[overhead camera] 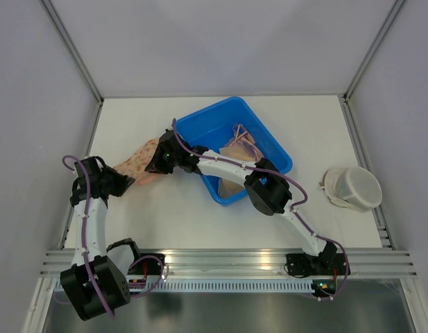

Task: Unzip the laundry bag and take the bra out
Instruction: Unzip the laundry bag at the center of the board.

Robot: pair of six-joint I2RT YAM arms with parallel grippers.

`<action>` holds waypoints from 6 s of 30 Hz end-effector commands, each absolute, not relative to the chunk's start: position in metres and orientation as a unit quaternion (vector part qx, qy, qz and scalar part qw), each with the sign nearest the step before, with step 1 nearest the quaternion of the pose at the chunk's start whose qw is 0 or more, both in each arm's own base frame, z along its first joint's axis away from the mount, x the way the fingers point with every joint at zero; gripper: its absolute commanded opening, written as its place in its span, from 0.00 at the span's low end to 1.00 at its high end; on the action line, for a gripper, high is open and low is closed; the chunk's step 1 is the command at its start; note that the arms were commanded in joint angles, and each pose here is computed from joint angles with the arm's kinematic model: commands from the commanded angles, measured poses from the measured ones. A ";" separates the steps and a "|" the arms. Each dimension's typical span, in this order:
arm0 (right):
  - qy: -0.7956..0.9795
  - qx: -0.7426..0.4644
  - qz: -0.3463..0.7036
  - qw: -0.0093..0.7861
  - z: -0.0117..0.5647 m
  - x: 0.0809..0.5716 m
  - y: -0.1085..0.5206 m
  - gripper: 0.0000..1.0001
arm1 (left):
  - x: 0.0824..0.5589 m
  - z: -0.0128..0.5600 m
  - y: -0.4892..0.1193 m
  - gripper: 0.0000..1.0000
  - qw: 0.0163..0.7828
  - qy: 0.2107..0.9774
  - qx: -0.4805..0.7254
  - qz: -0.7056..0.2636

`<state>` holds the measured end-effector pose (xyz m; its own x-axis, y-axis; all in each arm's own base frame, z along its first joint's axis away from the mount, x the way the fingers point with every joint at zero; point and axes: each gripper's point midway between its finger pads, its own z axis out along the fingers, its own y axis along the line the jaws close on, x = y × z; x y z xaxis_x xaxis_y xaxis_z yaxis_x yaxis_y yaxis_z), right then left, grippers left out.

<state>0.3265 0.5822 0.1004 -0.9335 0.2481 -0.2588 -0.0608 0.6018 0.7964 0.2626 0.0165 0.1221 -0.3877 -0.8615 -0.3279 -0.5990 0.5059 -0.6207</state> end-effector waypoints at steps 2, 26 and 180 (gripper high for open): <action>0.850 -0.038 0.481 0.211 0.157 0.314 0.587 0.31 | 0.275 0.145 0.015 0.02 0.328 0.794 -0.458 -0.230; 0.731 -0.309 0.511 0.331 0.166 0.263 0.600 0.49 | 0.281 0.146 0.014 0.02 0.297 0.781 -0.485 -0.258; 0.888 0.010 0.374 0.266 0.133 0.298 0.539 0.57 | 0.312 0.069 0.001 0.32 0.270 0.794 -0.456 -0.298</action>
